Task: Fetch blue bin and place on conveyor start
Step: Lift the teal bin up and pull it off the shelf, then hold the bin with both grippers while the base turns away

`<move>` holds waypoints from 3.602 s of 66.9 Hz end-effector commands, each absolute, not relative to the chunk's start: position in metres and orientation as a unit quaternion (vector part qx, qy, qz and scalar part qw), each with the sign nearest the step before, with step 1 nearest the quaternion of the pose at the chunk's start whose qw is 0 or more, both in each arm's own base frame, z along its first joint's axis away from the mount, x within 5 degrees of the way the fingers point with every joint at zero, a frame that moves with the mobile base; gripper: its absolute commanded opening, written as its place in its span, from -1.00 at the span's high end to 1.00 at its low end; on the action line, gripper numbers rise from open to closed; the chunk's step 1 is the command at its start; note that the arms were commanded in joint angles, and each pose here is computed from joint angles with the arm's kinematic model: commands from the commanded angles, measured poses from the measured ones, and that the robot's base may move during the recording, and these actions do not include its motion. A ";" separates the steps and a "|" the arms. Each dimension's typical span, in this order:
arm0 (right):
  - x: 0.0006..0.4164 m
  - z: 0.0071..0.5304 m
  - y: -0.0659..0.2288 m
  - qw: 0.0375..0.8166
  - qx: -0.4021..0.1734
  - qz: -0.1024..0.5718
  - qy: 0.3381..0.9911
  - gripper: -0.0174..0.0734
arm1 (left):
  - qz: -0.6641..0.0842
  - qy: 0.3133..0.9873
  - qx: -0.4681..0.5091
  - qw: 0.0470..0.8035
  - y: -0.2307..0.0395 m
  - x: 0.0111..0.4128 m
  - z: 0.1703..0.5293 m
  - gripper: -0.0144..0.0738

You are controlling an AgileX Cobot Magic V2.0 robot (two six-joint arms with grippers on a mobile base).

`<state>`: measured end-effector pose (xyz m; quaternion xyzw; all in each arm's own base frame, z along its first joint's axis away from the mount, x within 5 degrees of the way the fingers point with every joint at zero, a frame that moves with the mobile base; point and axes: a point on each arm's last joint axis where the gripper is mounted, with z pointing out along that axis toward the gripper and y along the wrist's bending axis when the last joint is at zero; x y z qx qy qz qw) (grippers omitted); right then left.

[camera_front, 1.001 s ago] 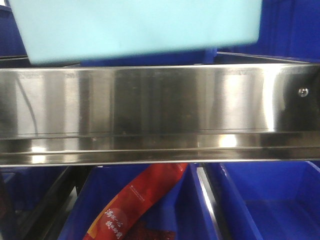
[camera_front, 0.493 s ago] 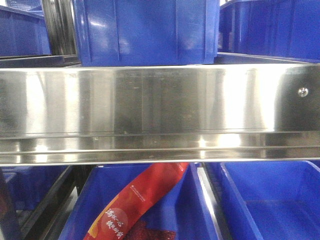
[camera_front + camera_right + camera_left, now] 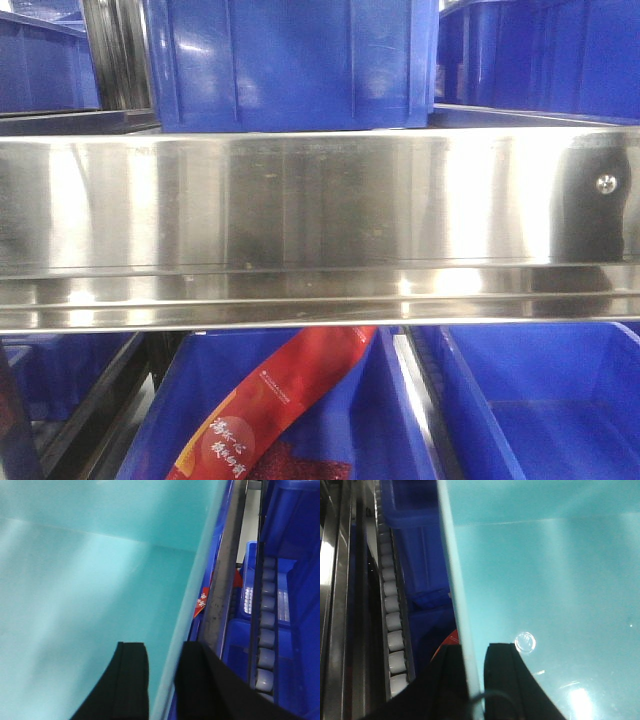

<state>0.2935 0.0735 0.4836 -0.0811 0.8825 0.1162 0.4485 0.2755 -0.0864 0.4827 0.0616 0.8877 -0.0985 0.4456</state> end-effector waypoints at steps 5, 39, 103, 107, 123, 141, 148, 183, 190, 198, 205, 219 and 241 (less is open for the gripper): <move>0.298 0.485 0.073 0.464 -0.082 0.109 0.876 0.95 | -0.109 0.874 0.063 0.469 -0.089 0.276 0.489 0.93; 0.301 0.482 0.073 0.455 -0.082 0.108 0.880 0.95 | -0.114 0.860 0.063 0.494 -0.090 0.280 0.493 0.93; 0.302 0.484 0.073 0.468 -0.081 0.109 0.873 0.95 | -0.143 0.777 0.058 0.610 -0.093 0.289 0.518 0.93; 0.303 0.486 0.073 0.477 -0.080 0.110 0.869 0.95 | -0.143 0.775 0.058 0.613 -0.093 0.289 0.519 0.93; 0.305 0.489 0.074 0.494 -0.078 0.112 0.859 0.95 | -0.143 0.775 0.058 0.613 -0.093 0.289 0.519 0.93; 0.305 0.489 0.074 0.494 -0.078 0.112 0.859 0.95 | -0.143 0.775 0.058 0.613 -0.093 0.289 0.519 0.93; 0.305 0.489 0.074 0.494 -0.078 0.112 0.859 0.95 | -0.143 0.775 0.058 0.613 -0.093 0.289 0.519 0.93; 0.305 0.489 0.074 0.494 -0.078 0.112 0.859 0.95 | -0.143 0.775 0.058 0.613 -0.093 0.289 0.519 0.93; 0.305 0.489 0.074 0.494 -0.078 0.112 0.859 0.95 | -0.143 0.775 0.058 0.613 -0.093 0.289 0.519 0.93; 0.305 0.489 0.074 0.494 -0.078 0.112 0.859 0.95 | -0.143 0.775 0.058 0.613 -0.093 0.289 0.519 0.93; 0.305 0.489 0.074 0.494 -0.078 0.112 0.859 0.95 | -0.143 0.775 0.058 0.613 -0.093 0.289 0.519 0.93; 0.305 0.489 0.074 0.494 -0.078 0.112 0.859 0.95 | -0.143 0.775 0.058 0.613 -0.093 0.289 0.519 0.93; 0.305 0.489 0.074 0.494 -0.078 0.112 0.859 0.95 | -0.143 0.775 0.058 0.613 -0.093 0.289 0.519 0.93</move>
